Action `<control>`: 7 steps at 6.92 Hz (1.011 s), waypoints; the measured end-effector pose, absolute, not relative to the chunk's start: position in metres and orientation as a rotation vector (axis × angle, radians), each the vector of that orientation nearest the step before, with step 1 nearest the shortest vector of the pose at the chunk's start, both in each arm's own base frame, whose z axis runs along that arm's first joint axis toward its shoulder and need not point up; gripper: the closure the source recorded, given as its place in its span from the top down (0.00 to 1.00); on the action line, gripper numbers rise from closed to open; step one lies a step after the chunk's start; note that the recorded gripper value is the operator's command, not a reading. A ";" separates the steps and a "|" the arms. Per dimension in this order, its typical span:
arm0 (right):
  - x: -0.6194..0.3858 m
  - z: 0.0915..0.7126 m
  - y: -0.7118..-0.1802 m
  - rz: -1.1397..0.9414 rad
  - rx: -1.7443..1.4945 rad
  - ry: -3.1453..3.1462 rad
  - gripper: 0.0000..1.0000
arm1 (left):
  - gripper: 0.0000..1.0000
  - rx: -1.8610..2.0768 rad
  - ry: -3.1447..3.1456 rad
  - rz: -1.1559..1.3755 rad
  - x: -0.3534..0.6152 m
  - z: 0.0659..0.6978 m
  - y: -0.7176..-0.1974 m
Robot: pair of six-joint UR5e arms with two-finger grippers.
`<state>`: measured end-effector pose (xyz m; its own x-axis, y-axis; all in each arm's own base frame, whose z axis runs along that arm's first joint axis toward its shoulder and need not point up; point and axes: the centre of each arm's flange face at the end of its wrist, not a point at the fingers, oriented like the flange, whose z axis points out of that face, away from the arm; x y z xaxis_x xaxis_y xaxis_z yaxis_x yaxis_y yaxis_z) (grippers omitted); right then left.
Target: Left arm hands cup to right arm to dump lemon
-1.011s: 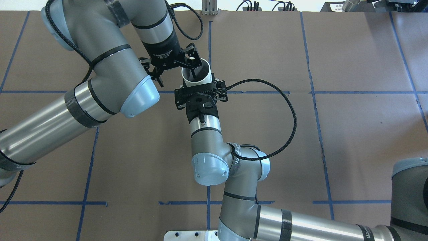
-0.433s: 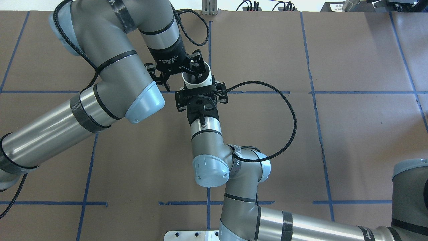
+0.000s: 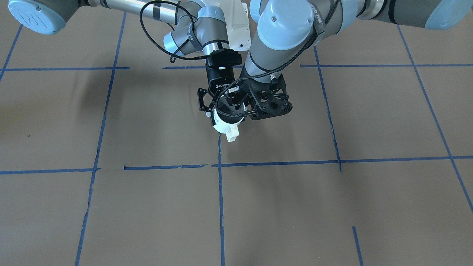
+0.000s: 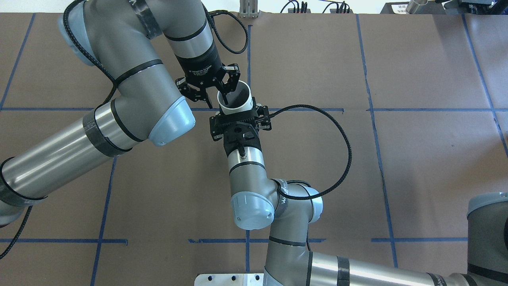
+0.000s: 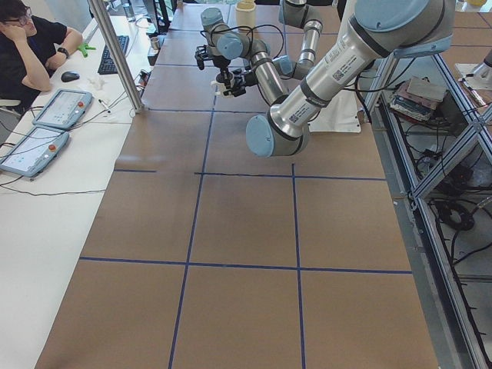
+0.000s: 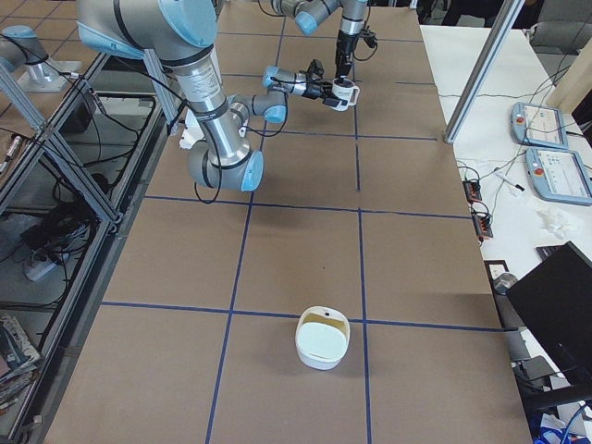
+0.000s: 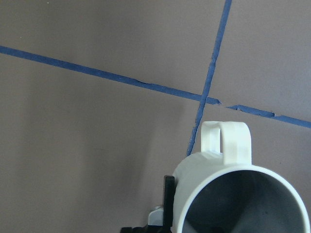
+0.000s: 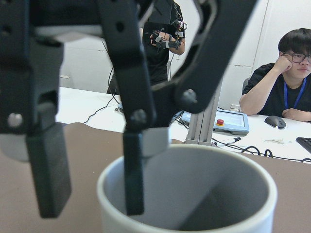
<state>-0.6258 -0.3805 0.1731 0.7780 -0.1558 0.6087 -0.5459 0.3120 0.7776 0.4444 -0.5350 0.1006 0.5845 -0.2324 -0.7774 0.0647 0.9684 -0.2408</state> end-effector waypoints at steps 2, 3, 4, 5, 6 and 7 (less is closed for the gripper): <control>-0.627 0.173 -0.377 0.285 1.249 -0.677 0.00 | 0.23 -0.193 0.935 -0.173 0.444 0.100 -0.535; -0.627 0.171 -0.377 0.286 1.250 -0.679 0.00 | 0.23 -0.192 0.935 -0.173 0.444 0.101 -0.535; -0.626 0.169 -0.377 0.287 1.251 -0.682 0.00 | 0.23 -0.192 0.935 -0.173 0.444 0.101 -0.535; -0.626 0.167 -0.377 0.288 1.252 -0.684 0.01 | 0.06 -0.192 0.935 -0.173 0.445 0.101 -0.535; -0.625 0.167 -0.377 0.288 1.253 -0.684 0.17 | 0.00 -0.192 0.934 -0.174 0.444 0.102 -0.536; -0.625 0.167 -0.376 0.287 1.253 -0.685 0.88 | 0.00 -0.192 0.935 -0.174 0.444 0.102 -0.536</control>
<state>-0.6248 -0.3764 0.1669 0.7698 -0.1626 0.6173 -0.5540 0.3101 0.7726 0.4443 -0.5356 0.1015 0.5821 -0.2312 -0.7795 0.0655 0.9689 -0.2385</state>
